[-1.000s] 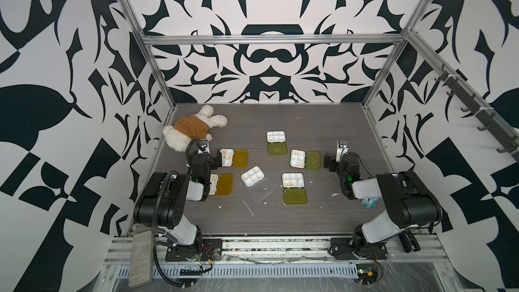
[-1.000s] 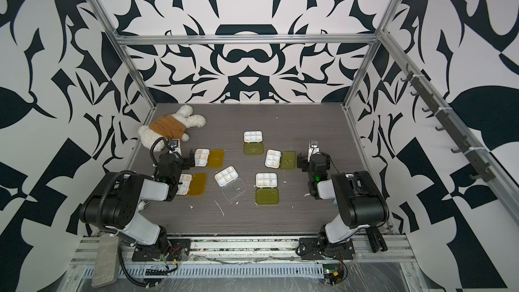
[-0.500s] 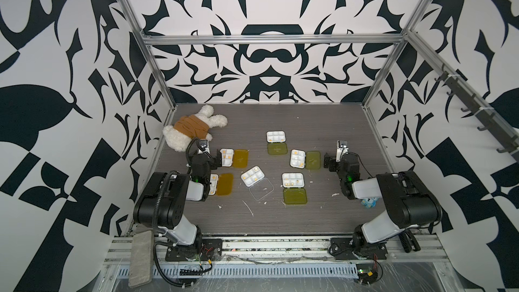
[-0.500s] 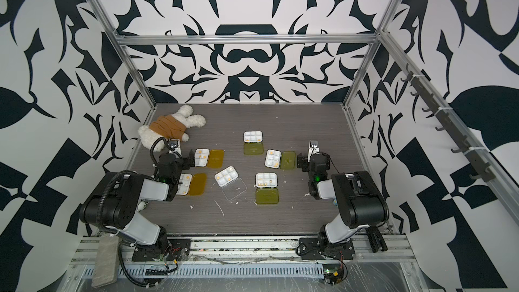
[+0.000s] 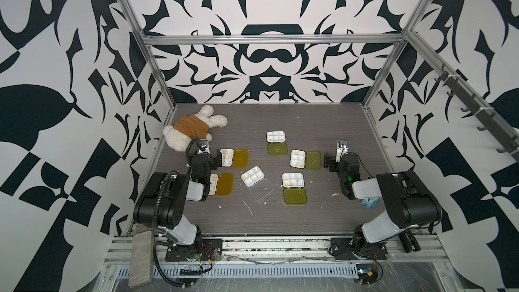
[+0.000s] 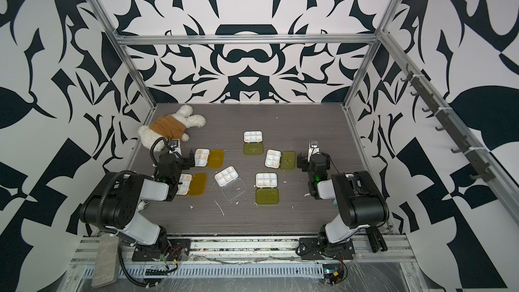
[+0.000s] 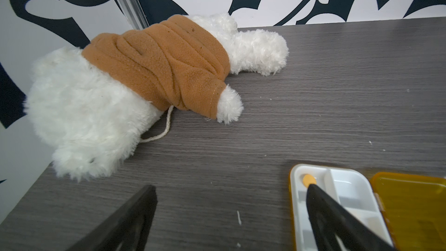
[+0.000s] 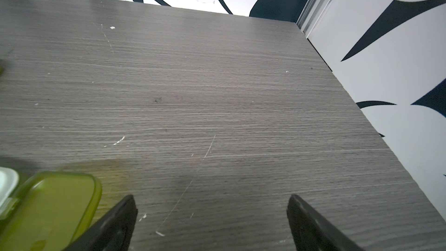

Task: Close pillboxes
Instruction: Close the lid on the pillbox.

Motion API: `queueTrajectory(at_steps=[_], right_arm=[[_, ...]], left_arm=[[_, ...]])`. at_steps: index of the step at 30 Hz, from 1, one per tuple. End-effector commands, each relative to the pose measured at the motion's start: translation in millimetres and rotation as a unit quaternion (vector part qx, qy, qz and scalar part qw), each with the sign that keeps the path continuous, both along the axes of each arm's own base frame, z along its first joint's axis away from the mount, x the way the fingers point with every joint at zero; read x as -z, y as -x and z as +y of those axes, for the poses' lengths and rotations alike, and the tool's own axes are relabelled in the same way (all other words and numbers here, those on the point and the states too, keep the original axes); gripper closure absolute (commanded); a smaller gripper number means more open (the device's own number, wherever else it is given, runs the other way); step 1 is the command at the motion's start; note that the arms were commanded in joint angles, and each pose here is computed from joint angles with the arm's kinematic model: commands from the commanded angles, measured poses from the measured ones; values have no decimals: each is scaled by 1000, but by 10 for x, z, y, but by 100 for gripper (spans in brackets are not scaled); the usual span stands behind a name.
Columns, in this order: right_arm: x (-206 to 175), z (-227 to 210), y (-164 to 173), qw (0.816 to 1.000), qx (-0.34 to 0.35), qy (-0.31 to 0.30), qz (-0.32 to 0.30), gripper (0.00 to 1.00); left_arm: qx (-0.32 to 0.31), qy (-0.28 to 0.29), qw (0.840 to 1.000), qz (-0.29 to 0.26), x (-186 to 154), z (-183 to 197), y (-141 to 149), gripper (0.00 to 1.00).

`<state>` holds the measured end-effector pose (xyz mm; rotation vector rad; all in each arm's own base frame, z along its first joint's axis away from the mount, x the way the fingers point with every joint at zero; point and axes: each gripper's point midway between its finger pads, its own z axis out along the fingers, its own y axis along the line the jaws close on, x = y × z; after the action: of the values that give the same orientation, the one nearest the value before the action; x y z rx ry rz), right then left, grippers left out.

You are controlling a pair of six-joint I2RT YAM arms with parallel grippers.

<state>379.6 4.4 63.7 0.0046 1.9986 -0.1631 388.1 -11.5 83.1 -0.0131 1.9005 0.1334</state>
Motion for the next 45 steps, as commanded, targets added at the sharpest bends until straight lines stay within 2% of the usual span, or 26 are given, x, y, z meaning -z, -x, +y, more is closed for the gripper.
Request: queueTrajectory(at_steps=[1, 19, 23, 26, 29, 31, 33, 35, 36, 37, 38, 39, 41, 43, 45], right_arm=[[-171, 1, -74, 1000, 4, -7, -28, 0], [-262, -65, -56, 999, 26, -9, -36, 0], [-424, -60, -53, 999, 27, -7, -31, 0], [-550, -74, -44, 999, 36, -1, -30, 0], [-861, -75, -25, 997, 59, 2, -55, 0], [-1130, -140, 12, 993, 100, -32, -56, 0], [-1341, -164, 80, 986, 138, -93, -29, 0], [-1481, -273, 210, 966, 205, -158, -22, 0], [-1489, -299, 275, 956, 224, -187, -22, 0], [-1486, -206, 271, 957, 191, -217, -21, 4], [-1490, -105, 267, 959, 156, -235, -22, 15], [-1472, -52, 285, 962, 140, -233, -12, 23], [-1405, 70, 319, 962, 117, -244, 29, 28], [-1314, 194, 347, 960, 95, -252, 76, 33], [-1205, 241, 384, 959, 89, -243, 114, 39]], left_arm=[[-3, 1, 1000, -13, -85, 0, -27, 1], [13, -1, 1000, -23, -163, -43, 2, 1], [26, 2, 999, -29, -415, -88, 55, 1], [31, 8, 999, -45, -750, -108, 98, 1], [30, 48, 996, -74, -1131, -134, 157, 1], [18, 100, 992, -70, -1285, -140, 175, 1], [5, 168, 985, -45, -1417, -179, 182, 1], [-1, 248, 969, -6, -1452, -272, 198, 1], [25, 271, 962, 12, -1465, -395, 207, 1], [68, 291, 954, 25, -1486, -563, 221, 1], [110, 320, 940, 28, -1503, -731, 235, 1], [135, 346, 928, 30, -1492, -836, 248, 1], [134, 404, 904, 39, -1399, -904, 243, 1], [172, 422, 889, 36, -1397, -1018, 246, 1], [188, 431, 882, 39, -1375, -1077, 223, 1]])
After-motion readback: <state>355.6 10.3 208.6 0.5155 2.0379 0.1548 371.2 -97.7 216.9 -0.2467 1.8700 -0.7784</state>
